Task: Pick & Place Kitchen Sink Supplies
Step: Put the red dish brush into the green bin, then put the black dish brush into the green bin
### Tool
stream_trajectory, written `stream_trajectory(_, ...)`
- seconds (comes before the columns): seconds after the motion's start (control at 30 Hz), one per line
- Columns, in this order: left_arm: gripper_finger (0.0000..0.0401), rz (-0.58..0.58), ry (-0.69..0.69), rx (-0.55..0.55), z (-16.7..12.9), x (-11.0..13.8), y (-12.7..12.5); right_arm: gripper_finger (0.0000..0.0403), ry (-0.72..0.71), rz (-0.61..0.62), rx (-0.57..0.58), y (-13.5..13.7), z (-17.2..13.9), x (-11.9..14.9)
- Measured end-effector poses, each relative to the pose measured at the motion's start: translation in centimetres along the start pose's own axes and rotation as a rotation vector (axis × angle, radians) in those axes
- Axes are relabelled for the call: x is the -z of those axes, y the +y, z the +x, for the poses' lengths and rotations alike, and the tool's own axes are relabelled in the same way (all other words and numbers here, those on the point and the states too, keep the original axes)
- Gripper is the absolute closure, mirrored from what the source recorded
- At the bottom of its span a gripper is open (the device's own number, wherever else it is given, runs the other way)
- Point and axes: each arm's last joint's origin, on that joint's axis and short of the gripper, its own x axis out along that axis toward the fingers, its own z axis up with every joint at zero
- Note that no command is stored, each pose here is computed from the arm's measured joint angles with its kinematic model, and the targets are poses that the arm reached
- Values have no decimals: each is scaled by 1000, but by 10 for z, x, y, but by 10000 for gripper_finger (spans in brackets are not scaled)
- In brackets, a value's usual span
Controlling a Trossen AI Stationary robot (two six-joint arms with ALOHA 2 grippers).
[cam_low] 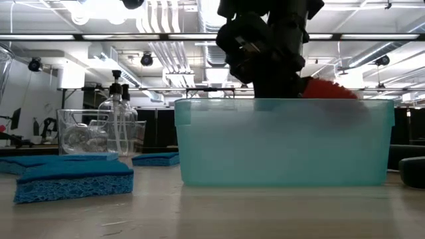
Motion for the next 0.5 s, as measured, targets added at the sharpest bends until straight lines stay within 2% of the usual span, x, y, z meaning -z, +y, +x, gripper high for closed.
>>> stream_trajectory(0.27,139,-2,7,-5,0,1,1,364,30,67,7,-10,9,1)
stream_trajectory(0.5,139,-2,7,-6,0,1,1,312,29,47,3,-10,9,0)
